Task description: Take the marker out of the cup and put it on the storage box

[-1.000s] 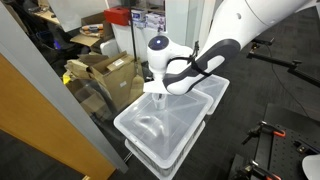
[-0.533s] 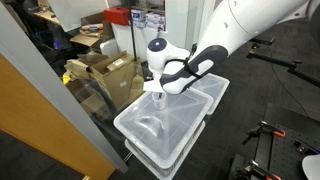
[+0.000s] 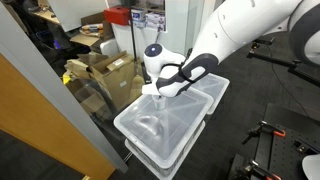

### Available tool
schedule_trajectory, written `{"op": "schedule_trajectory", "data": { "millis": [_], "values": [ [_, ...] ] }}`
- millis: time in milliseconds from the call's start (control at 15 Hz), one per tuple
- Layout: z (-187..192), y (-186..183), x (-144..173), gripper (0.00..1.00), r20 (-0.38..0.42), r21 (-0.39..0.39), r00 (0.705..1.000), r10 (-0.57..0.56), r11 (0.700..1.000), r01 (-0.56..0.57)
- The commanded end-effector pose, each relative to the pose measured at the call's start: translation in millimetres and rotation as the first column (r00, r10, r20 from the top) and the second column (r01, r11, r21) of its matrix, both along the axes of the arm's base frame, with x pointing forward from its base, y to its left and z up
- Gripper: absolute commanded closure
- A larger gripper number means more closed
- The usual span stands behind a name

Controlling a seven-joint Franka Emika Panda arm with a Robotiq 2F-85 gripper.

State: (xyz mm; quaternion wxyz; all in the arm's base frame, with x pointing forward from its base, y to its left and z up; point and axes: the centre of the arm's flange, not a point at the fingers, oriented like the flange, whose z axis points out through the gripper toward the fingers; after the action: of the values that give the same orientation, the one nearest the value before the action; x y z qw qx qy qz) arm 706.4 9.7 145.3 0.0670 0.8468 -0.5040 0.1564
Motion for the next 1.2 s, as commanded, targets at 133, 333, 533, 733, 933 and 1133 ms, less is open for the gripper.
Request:
{"op": "schedule_trajectory", "data": {
  "millis": [133,333,533,733,933,1133],
  "values": [
    [-9,-1,18,0.39,-0.06,-0.027,0.998,-0.019,0.999,0.017],
    [-15,-1,20,0.39,-0.079,-0.033,0.997,-0.028,0.999,0.026],
    [-23,-1,24,0.38,-0.086,-0.034,0.996,-0.03,0.999,0.027],
    [-31,0,27,0.39,-0.086,-0.038,0.996,-0.029,0.999,0.026],
    [-37,-1,31,0.4,-0.086,-0.041,0.996,-0.03,0.999,0.027],
    [-42,-2,33,0.42,-0.086,-0.042,0.996,-0.033,0.999,0.03]
  ]
}}
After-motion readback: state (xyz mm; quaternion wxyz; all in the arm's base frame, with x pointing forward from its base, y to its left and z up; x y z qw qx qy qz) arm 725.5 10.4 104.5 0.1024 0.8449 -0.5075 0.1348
